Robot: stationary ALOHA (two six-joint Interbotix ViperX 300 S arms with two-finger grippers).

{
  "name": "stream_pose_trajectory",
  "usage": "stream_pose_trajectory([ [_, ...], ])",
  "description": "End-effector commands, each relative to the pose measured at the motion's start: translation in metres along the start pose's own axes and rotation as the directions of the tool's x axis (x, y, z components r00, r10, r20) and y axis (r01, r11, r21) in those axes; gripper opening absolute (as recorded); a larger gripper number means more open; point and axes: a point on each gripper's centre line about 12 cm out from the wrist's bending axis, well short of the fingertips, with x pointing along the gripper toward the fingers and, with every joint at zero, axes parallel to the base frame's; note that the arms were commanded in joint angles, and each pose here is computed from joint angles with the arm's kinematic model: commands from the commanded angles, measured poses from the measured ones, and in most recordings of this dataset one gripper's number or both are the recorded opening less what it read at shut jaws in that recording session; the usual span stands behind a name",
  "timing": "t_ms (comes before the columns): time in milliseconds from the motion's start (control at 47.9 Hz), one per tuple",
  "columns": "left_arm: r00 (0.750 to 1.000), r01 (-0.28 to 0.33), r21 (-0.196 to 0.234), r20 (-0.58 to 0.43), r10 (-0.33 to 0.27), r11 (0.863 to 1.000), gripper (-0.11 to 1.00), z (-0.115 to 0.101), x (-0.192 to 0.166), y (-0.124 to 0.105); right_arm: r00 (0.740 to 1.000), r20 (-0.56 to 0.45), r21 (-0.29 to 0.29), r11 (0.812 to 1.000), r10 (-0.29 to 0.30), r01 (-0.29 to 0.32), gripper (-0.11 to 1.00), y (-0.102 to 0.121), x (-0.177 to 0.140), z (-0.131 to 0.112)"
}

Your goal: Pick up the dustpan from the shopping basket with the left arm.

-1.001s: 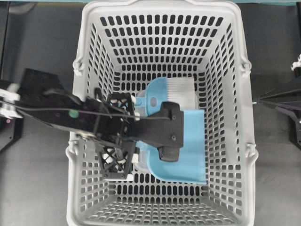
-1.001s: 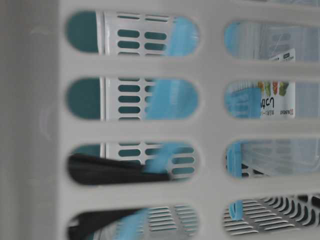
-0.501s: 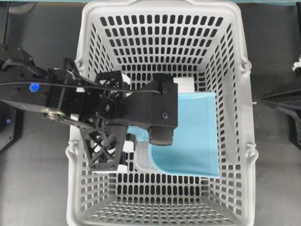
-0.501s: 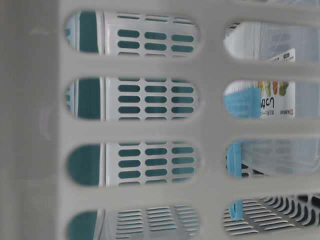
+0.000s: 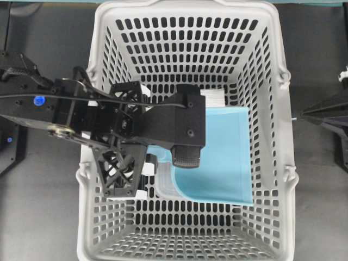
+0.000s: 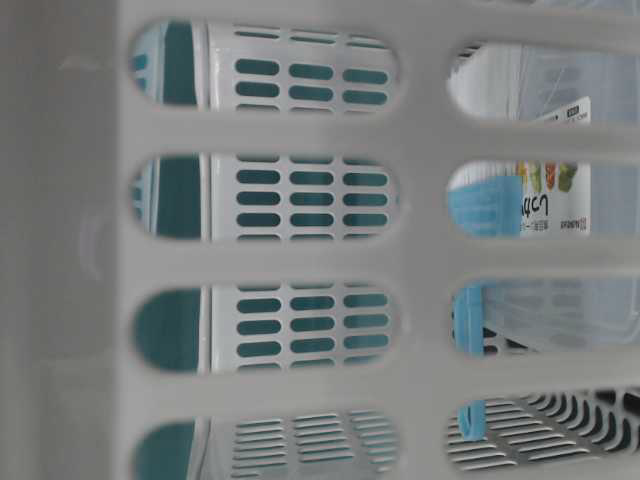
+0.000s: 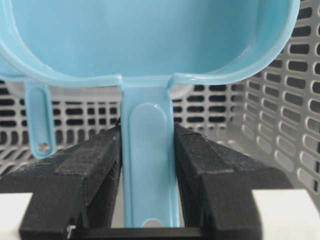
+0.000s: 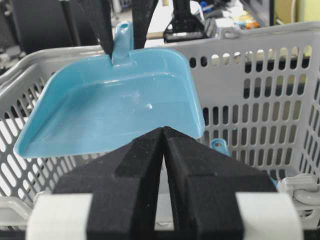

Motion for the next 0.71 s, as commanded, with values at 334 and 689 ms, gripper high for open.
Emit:
stream_pose_trajectory([
  [334, 0.999, 0.005, -0.001, 0.046, -0.005, 1.0, 0.31, 0.0017, -0.0174, 0.0002, 1.0, 0.006, 0.005, 1.0, 0.002, -0.002, -0.01, 0.0005, 0.0009, 0.0022],
  [689, 0.999, 0.003, -0.001, 0.046, -0.003, 1.0, 0.31, 0.0018, -0.0174, 0.0009, 1.0, 0.0, 0.005, 1.0, 0.001, -0.001, -0.01, 0.0004, 0.0009, 0.0011],
])
